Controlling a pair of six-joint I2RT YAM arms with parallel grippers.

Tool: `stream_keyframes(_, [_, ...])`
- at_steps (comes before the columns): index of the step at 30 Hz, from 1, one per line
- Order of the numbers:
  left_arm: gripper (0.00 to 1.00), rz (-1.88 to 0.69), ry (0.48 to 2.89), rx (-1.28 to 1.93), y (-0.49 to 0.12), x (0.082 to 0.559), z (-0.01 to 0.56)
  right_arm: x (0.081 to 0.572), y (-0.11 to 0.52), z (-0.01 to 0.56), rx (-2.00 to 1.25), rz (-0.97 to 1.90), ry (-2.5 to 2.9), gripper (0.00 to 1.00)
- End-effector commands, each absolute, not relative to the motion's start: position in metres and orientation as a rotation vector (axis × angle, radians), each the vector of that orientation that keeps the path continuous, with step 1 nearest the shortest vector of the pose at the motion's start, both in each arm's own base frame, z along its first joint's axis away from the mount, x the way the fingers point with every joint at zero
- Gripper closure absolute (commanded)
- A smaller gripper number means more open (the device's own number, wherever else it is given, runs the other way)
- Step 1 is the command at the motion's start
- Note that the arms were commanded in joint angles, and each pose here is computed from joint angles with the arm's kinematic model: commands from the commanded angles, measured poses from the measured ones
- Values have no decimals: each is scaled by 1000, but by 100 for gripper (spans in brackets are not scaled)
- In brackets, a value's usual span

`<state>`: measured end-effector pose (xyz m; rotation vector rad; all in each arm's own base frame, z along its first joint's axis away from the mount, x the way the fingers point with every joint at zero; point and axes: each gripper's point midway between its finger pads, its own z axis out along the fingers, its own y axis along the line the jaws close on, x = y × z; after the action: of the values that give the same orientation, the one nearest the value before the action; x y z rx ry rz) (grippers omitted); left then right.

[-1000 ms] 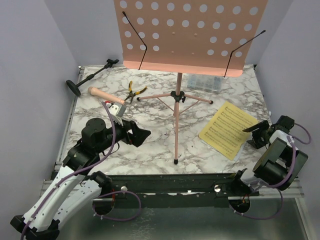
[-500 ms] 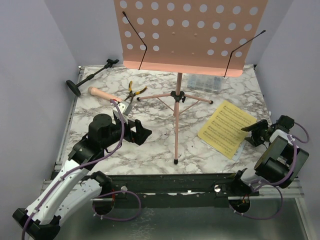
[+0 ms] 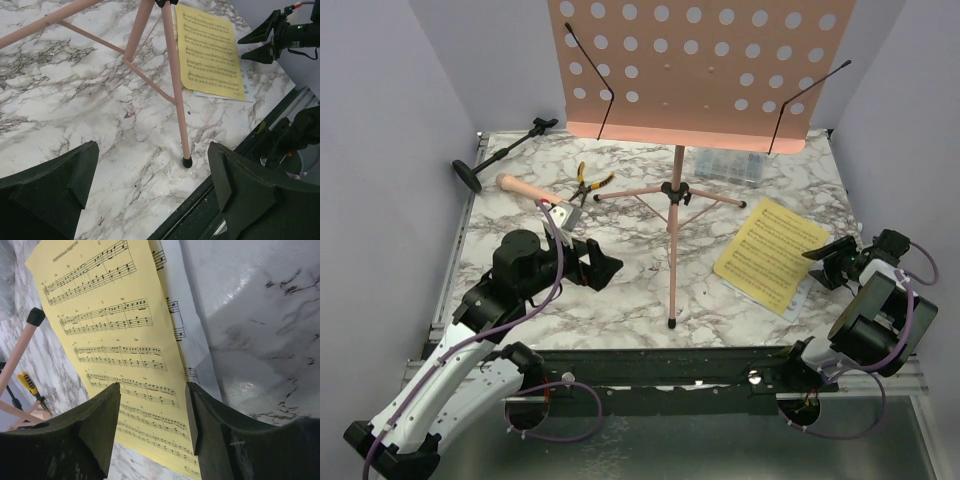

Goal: Set up the instrument practice props

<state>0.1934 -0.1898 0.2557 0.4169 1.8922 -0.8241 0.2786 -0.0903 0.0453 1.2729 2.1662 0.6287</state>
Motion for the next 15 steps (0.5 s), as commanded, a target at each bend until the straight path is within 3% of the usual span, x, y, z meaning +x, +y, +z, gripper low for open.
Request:
stream_keyframes(1, [1, -854, 1849, 404, -189, 189, 274, 273, -101, 37, 1304, 529, 2173, 39])
stream_keyframes(15, [1, -874, 1856, 395, -192, 190, 277, 294, -68, 47, 1172, 884, 2104, 41])
